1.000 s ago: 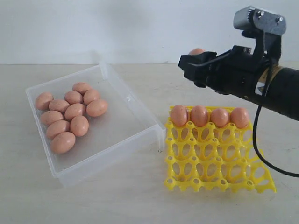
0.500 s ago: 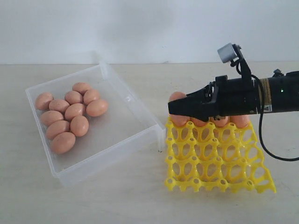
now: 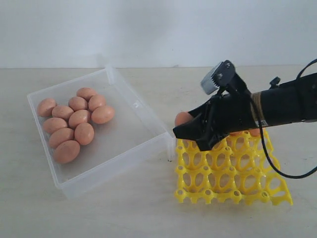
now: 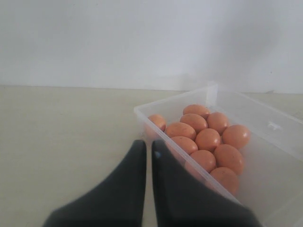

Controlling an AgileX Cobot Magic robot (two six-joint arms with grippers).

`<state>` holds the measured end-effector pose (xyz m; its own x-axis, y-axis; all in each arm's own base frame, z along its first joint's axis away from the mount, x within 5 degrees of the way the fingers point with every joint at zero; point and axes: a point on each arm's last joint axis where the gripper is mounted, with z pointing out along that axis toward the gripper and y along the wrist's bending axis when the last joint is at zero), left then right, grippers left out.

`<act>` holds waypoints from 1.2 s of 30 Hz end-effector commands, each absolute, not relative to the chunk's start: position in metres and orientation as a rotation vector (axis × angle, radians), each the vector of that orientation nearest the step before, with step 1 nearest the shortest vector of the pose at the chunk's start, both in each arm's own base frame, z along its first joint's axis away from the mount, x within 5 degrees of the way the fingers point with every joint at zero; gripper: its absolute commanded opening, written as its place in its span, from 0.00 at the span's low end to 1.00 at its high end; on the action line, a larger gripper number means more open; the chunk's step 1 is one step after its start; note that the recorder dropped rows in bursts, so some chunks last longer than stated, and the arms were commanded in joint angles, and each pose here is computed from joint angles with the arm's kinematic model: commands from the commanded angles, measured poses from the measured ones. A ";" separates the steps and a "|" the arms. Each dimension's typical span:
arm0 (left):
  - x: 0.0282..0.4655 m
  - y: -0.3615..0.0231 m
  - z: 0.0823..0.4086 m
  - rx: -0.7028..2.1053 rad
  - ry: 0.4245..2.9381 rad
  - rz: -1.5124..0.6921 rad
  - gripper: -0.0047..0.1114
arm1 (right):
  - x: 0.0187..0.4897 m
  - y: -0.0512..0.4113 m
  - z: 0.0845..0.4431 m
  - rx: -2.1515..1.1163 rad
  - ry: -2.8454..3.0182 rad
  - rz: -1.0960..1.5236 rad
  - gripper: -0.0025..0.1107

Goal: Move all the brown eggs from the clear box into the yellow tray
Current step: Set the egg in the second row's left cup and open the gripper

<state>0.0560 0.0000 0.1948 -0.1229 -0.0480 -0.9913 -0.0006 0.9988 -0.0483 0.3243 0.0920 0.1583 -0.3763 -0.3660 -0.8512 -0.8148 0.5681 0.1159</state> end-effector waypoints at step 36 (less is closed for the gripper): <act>0.056 0.000 0.194 -0.039 1.692 -0.039 0.08 | 0.329 0.099 0.145 -0.921 2.094 0.517 0.40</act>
